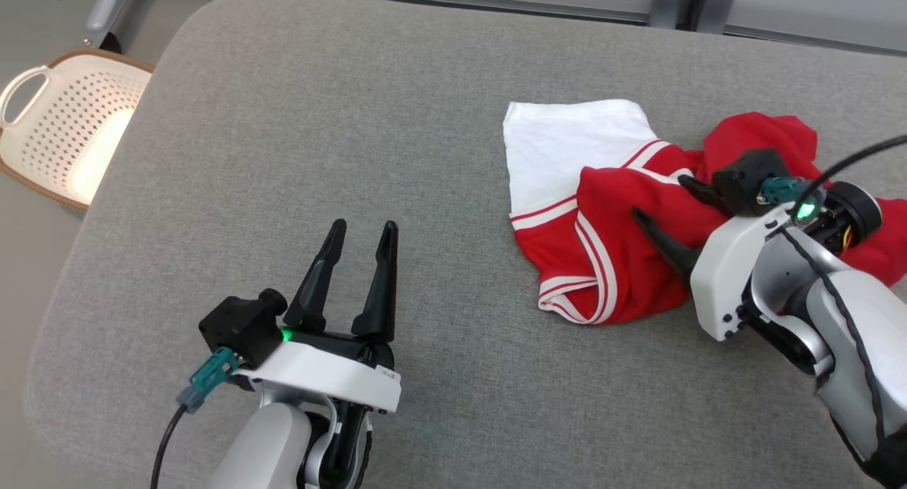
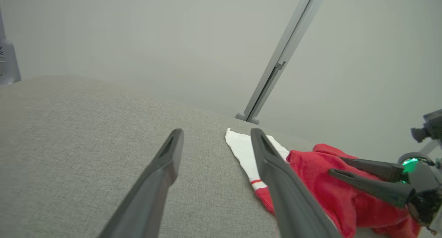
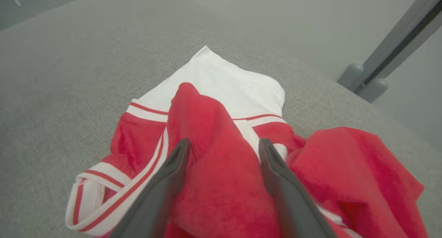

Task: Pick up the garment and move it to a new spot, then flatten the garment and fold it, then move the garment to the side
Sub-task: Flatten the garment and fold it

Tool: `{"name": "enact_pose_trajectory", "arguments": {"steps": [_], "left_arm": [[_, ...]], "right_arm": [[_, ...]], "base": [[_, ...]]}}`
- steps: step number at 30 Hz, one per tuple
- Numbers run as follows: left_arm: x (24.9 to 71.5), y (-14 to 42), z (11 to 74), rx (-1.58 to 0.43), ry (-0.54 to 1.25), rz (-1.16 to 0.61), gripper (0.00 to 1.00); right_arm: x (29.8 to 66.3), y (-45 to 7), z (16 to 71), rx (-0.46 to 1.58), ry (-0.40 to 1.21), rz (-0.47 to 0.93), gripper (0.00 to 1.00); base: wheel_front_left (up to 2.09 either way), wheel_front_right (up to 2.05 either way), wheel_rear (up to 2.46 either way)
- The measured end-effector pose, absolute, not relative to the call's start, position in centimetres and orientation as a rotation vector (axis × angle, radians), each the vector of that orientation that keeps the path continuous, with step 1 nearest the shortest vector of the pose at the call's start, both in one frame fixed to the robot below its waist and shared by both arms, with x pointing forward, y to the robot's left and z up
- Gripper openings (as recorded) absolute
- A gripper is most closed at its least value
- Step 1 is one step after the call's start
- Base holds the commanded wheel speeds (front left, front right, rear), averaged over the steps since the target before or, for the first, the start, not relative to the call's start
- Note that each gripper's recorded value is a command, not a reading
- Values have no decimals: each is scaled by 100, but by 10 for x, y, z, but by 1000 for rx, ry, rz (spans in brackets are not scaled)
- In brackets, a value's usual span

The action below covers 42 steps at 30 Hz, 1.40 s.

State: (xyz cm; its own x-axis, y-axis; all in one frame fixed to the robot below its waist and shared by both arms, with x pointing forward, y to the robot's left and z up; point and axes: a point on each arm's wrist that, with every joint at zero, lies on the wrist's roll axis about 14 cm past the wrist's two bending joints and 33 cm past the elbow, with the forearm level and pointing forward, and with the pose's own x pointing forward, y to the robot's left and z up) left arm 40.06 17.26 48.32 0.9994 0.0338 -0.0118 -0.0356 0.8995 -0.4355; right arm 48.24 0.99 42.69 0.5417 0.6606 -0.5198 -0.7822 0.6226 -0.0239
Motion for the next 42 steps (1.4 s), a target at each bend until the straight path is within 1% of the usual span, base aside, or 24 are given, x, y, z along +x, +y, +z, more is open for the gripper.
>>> {"name": "enact_pose_trajectory", "arguments": {"steps": [1, 2, 5, 11, 12, 15, 18, 21, 24, 27, 30, 33, 34, 35, 36, 37, 38, 41, 42], "left_arm": [[400, 176, 482, -452, 7, 51, 100], [399, 179, 481, -454, 8, 61, 100], [397, 185, 479, -457, 13, 82, 100], [394, 186, 481, -456, 8, 86, 100], [394, 186, 481, -456, 8, 86, 100], [393, 187, 485, -457, -3, 87, 100], [392, 188, 490, -456, -15, 88, 100], [389, 189, 495, -456, -29, 88, 100], [385, 190, 499, -458, -42, 90, 100], [382, 191, 501, -460, -49, 94, 100], [378, 193, 501, -461, -51, 100, 100], [378, 193, 502, -461, -54, 101, 100], [378, 193, 502, -461, -55, 101, 100], [378, 194, 502, -459, -53, 101, 100], [378, 193, 501, -459, -53, 100, 100], [378, 193, 501, -458, -50, 100, 100], [378, 192, 500, -458, -49, 99, 100], [380, 190, 499, -456, -45, 90, 100], [382, 187, 499, -453, -43, 82, 100]], "right_arm": [[482, 12, 423, -275, 521, 877, 77], [482, 15, 420, -272, 536, 885, 0], [483, 21, 418, -267, 554, 903, 0], [520, 15, 450, -209, 449, 830, 0], [520, 15, 450, -209, 449, 830, 0], [547, 9, 483, -203, 334, 770, 0], [571, 4, 528, -225, 171, 719, 0], [580, 8, 570, -261, 13, 706, 0], [565, 32, 593, -278, -97, 761, 0], [535, 64, 598, -290, -159, 857, 0], [487, 97, 561, -325, -111, 989, 0], [429, 126, 516, -270, 9, 1116, 0], [409, 134, 500, -233, 68, 1152, 30], [388, 140, 484, -199, 139, 1187, 100], [366, 144, 466, -179, 220, 1223, 100], [348, 147, 454, -180, 265, 1258, 100], [340, 147, 449, -183, 283, 1273, 100], [339, 141, 446, -151, 325, 1256, 100], [356, 128, 448, -135, 324, 1194, 100]], "base": [[0, 0, 0], [0, 0, 0], [0, 0, 0], [0, 0, 0], [0, 0, 0], [0, 0, 0], [0, 0, 0], [0, 0, 0], [0, 0, 0], [0, 0, 0], [0, 0, 0], [0, 0, 0], [0, 0, 0], [0, 0, 0], [0, 0, 0], [0, 0, 0], [0, 0, 0], [0, 0, 0], [0, 0, 0]]}}
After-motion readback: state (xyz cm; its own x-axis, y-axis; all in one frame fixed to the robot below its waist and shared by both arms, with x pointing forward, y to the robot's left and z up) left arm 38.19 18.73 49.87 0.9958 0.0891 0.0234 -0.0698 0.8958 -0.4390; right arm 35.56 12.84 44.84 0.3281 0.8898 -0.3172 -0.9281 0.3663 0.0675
